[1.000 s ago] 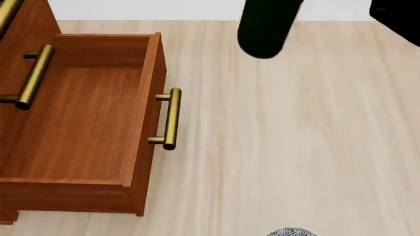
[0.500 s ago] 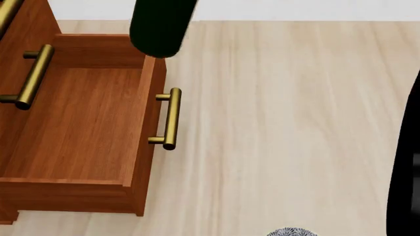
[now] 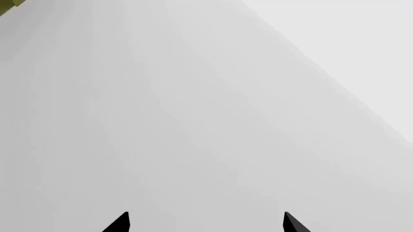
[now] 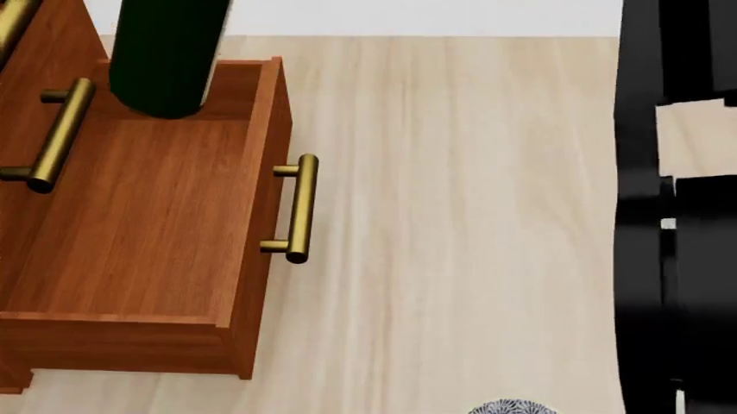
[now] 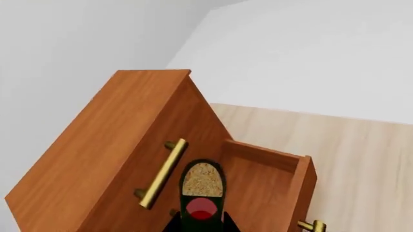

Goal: Put the wine bottle in the bottom drawer of the cabinet.

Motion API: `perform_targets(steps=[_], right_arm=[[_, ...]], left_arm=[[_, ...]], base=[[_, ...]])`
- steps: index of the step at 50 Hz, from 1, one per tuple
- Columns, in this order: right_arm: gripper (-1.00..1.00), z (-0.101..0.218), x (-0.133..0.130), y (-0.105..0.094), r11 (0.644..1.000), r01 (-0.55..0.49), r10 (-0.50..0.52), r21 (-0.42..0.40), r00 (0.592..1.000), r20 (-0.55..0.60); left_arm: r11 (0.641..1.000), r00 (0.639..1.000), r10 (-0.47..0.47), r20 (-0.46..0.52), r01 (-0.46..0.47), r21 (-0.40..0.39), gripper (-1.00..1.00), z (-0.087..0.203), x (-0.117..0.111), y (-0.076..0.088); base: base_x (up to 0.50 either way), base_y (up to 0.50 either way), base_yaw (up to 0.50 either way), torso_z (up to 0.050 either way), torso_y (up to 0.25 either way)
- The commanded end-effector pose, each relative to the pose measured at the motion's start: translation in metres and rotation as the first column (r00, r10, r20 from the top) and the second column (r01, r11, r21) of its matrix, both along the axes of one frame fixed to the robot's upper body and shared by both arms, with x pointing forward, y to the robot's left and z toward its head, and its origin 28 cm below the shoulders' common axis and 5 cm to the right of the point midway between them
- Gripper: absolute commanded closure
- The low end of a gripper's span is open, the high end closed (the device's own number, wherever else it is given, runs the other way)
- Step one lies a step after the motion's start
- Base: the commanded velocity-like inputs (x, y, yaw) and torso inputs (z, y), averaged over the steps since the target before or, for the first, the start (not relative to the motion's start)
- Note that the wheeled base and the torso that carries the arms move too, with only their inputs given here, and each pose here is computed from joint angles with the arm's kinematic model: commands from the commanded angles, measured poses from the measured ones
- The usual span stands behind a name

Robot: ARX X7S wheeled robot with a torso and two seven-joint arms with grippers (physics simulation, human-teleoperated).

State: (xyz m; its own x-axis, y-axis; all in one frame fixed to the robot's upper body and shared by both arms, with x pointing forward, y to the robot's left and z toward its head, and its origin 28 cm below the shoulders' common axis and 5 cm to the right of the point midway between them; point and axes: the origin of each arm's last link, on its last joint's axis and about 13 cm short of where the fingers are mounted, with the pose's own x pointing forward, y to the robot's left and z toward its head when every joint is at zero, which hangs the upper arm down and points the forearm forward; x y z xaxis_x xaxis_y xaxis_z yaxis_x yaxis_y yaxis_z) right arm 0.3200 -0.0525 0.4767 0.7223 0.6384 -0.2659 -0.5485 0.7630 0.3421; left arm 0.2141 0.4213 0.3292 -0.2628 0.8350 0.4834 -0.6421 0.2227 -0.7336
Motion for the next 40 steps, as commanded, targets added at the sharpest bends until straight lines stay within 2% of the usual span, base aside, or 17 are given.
perform_targets(steps=[1, 12, 23, 34, 40], right_arm=[[1.00, -0.002, 0.011, 0.008, 0.997, -0.074, 0.074, 0.005, 0.997, -0.002], [1.00, -0.020, 0.021, 0.015, 0.994, -0.107, 0.106, -0.020, 0.994, -0.024], [1.00, -0.029, 0.024, 0.024, 0.988, -0.155, 0.155, -0.005, 0.987, -0.037], [1.00, -0.039, 0.027, 0.034, 0.986, -0.167, 0.166, -0.026, 0.986, -0.033], [1.00, -0.046, 0.031, 0.037, 0.987, -0.154, 0.153, -0.044, 0.988, -0.023]], left_arm=[[1.000, 1.000, -0.002, 0.000, 0.002, 0.005, -1.00, 0.001, 0.001, 0.000], [1.000, 1.000, 0.003, -0.002, -0.003, 0.006, -1.00, 0.001, 0.001, 0.000], [1.000, 1.000, -0.002, 0.000, 0.002, 0.010, -1.00, 0.002, 0.001, -0.001], [1.000, 1.000, -0.007, 0.001, 0.006, 0.014, -1.00, 0.001, 0.000, -0.001], [1.000, 1.000, -0.008, 0.003, 0.008, 0.018, -1.00, -0.009, 0.000, 0.000]], base=[[0.00, 0.00, 0.00, 0.000, 0.000], [0.00, 0.00, 0.00, 0.000, 0.001], [0.00, 0.00, 0.00, 0.000, 0.000], [0.00, 0.00, 0.00, 0.000, 0.001], [0.00, 0.00, 0.00, 0.000, 0.000]])
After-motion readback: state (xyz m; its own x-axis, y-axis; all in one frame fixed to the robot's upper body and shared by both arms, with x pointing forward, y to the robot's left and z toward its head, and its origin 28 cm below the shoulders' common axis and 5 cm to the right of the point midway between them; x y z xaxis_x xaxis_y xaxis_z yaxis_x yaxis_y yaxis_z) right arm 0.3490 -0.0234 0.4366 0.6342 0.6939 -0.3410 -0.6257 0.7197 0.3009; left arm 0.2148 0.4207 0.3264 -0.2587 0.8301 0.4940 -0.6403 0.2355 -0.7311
